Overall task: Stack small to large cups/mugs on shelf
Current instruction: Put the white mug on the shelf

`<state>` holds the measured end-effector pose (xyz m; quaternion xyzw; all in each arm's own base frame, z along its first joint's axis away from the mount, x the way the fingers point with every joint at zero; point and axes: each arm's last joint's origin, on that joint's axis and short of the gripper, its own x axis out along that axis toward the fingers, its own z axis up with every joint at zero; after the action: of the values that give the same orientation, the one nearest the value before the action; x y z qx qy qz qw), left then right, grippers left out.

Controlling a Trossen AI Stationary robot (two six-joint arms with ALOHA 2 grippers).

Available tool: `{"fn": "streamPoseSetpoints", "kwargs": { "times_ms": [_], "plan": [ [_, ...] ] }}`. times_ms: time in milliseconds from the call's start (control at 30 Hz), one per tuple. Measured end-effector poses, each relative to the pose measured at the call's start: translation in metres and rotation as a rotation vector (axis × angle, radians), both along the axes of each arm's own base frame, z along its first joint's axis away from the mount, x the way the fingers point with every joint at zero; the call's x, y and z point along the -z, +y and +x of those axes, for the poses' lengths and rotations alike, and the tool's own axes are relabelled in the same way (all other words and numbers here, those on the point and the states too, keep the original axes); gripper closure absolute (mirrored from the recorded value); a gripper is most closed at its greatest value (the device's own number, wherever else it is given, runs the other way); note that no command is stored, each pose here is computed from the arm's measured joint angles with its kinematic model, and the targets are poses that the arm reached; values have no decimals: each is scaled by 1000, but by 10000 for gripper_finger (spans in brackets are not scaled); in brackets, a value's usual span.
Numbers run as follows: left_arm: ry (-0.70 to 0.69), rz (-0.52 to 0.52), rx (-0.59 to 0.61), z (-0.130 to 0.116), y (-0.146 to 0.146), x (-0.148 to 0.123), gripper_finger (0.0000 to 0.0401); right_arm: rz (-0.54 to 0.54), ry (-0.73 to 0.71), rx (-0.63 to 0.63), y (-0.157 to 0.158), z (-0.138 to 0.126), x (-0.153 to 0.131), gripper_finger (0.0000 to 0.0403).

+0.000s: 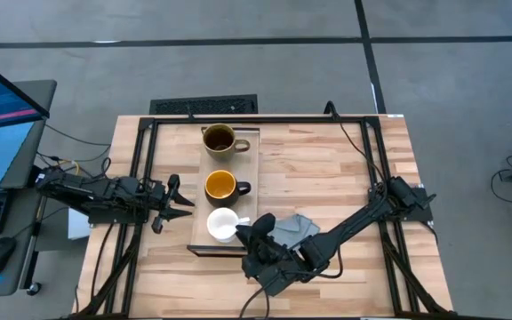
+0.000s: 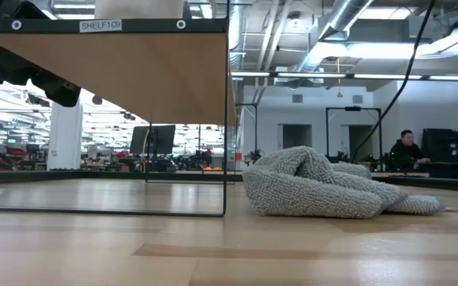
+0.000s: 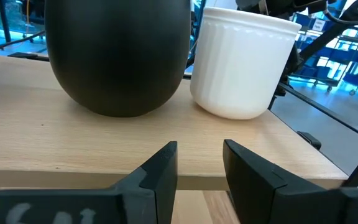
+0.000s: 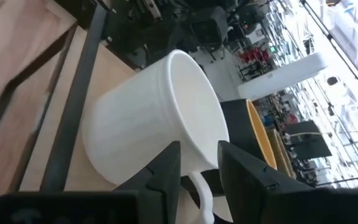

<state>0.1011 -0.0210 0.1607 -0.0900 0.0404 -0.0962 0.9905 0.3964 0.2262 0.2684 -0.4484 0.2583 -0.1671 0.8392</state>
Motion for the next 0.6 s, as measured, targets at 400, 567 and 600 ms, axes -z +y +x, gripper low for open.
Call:
{"fn": "streamPoseSetpoints", "kwargs": {
  "times_ms": [400,567,600],
  "plan": [
    [0,-2,0,0,0,0,282,25,-8,-31,-1,3,-2,274],
    [2,-9,0,0,0,0,282,24,-7,-32,-1,3,-2,274],
    [2,-9,0,0,0,0,282,26,-9,-33,-1,3,-2,274]
  ]
}}
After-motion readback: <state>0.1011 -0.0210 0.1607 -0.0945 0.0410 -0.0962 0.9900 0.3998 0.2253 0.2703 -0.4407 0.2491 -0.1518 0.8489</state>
